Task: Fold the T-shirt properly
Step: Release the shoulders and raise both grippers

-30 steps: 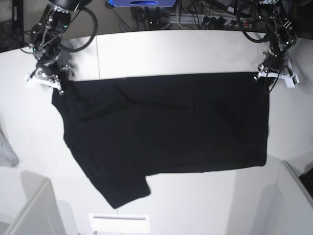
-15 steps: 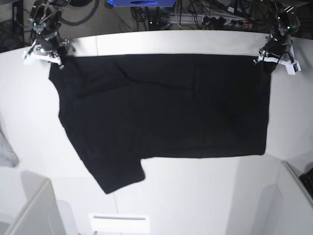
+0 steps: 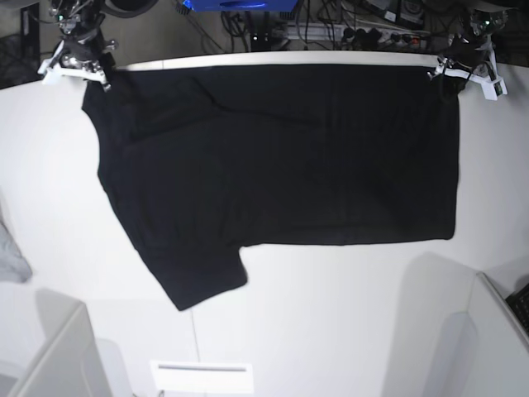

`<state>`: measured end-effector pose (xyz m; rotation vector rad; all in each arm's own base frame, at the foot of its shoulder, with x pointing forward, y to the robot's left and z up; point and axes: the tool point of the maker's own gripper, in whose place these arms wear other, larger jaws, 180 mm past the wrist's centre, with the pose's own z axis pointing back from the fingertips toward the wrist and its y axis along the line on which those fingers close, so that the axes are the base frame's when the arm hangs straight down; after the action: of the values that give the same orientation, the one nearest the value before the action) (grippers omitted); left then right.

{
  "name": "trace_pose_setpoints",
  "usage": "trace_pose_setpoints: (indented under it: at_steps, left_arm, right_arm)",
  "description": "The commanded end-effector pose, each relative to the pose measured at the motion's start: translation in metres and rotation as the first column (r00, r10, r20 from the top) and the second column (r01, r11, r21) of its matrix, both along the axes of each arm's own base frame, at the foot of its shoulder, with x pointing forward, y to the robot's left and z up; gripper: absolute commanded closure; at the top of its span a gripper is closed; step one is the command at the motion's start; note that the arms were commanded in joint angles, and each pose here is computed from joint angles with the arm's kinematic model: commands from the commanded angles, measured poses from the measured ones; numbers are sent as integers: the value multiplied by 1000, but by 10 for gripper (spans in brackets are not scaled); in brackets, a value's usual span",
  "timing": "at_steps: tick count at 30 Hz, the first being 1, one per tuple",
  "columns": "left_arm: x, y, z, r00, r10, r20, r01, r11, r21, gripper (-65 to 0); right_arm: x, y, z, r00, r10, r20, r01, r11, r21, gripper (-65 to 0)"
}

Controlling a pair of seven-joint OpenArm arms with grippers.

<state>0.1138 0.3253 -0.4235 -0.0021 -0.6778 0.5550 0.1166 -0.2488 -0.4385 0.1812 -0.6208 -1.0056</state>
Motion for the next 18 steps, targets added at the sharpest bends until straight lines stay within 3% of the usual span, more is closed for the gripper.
trace_pose_setpoints:
  at_steps: [1, 11, 12, 14, 16, 18]
  left_arm:
    - [-1, 5, 5, 1000, -11, -3, 11, 1000, 19, 0]
    - [-1, 5, 5, 1000, -10, -3, 10, 1000, 20, 0]
    - [-1, 5, 5, 1000, -10, -3, 10, 1000, 20, 0]
    - [-3, 7, 5, 1000, -6, -7, 6, 1000, 23, -3]
    - [-10, 19, 11, 1000, 22, -7, -22, 999, 47, -169]
    - [-12, 28, 18, 999, 38, 5, -38, 997, 67, -318]
  right_arm:
    - [1, -6, 8, 1000, -2, 15, 2, 1000, -26, 0]
    - [4, -8, 27, 999, 24, 46, -21, 998, -65, 0]
    - [6, -8, 29, 998, 27, 51, -24, 997, -70, -30]
    - [8, -9, 34, 998, 34, 60, -29, 996, -82, -152]
    - [10, -9, 38, 997, 38, 69, -32, 996, -88, -216]
    - [11, -9, 39, 997, 36, 72, -29, 995, -92, -213]
